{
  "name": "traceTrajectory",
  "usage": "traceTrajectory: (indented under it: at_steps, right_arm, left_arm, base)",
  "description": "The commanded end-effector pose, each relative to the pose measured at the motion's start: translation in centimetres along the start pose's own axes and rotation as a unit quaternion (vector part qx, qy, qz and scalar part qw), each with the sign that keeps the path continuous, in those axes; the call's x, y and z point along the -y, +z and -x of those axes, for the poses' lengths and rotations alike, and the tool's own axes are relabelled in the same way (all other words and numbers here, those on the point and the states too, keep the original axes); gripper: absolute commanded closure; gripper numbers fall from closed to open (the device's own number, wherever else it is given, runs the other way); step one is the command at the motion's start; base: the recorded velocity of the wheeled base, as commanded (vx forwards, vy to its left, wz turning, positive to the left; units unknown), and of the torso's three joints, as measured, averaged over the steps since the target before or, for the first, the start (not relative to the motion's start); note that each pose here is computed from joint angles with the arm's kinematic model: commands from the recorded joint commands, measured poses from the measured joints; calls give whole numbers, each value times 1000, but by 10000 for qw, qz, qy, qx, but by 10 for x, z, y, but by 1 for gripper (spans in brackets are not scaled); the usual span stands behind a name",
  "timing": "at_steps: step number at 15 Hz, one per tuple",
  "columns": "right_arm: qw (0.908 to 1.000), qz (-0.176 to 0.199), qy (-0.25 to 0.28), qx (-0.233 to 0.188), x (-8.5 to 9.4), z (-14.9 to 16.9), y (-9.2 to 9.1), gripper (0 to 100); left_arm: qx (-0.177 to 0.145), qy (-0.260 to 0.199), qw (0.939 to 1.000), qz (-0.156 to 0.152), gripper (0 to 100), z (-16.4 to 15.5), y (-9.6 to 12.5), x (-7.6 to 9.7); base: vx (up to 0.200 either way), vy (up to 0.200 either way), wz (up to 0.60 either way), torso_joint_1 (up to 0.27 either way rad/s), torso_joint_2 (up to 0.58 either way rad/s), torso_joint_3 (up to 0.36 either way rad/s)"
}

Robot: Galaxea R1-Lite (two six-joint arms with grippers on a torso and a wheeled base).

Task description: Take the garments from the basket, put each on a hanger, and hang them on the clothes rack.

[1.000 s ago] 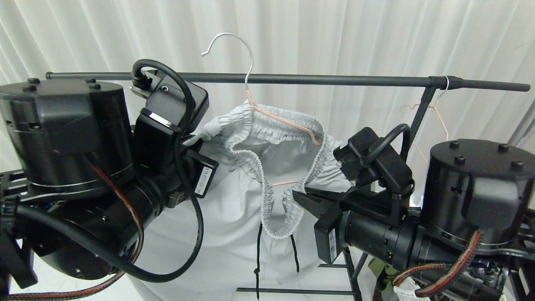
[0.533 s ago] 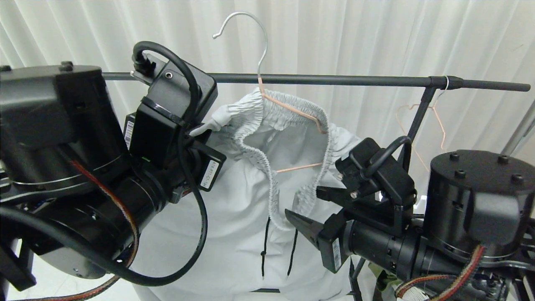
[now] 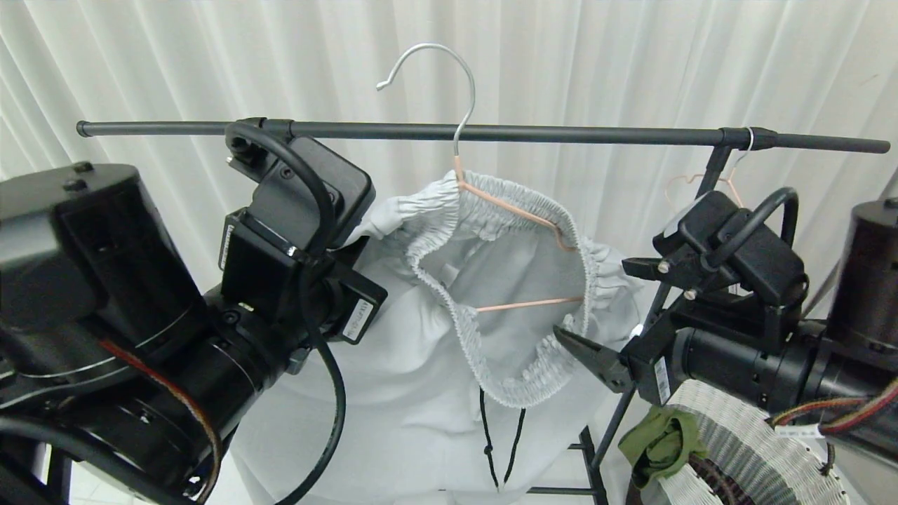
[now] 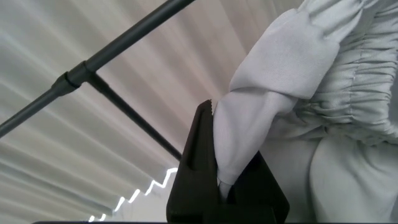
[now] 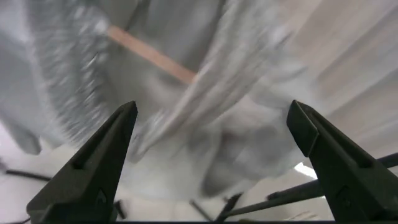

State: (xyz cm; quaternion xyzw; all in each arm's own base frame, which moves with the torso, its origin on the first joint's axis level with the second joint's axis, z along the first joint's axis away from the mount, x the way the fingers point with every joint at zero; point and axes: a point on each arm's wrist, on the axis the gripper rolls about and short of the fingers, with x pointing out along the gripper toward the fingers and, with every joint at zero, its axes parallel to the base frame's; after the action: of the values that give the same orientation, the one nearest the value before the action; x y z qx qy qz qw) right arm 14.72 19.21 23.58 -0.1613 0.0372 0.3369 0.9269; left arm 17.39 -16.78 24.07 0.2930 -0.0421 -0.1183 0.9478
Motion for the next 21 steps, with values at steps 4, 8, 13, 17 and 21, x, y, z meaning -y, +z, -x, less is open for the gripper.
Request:
traceTrajectory:
  at_steps: [4,8,13,17,21]
  right_arm:
    - [9987,501,-48,15,6,-23,18,0]
    - [9957,854,-361,58,20,-55,31,0]
    - [9946,974,-364,61,18,-69,33,0]
    - [9946,972,-366,68,18,-68,34,100]
    - [9946,968,-367,92,19,-65,34,100]
  left_arm:
    - [94,-102,9999,6,100,7,-2,1]
    - [140,-304,9994,-58,100,17,-4,8]
    - [175,-364,9991,-92,100,19,-3,10]
    - [169,-367,9991,-89,100,19,-4,10]
    - [164,-371,9991,-93,100,20,-4,10]
  base:
    - [0,0,0,0,0,0]
    - [0,0,0,0,0,0]
    - [0,0,0,0,0,0]
    - [0,0,0,0,0,0]
    - [0,0,0,0,0,0]
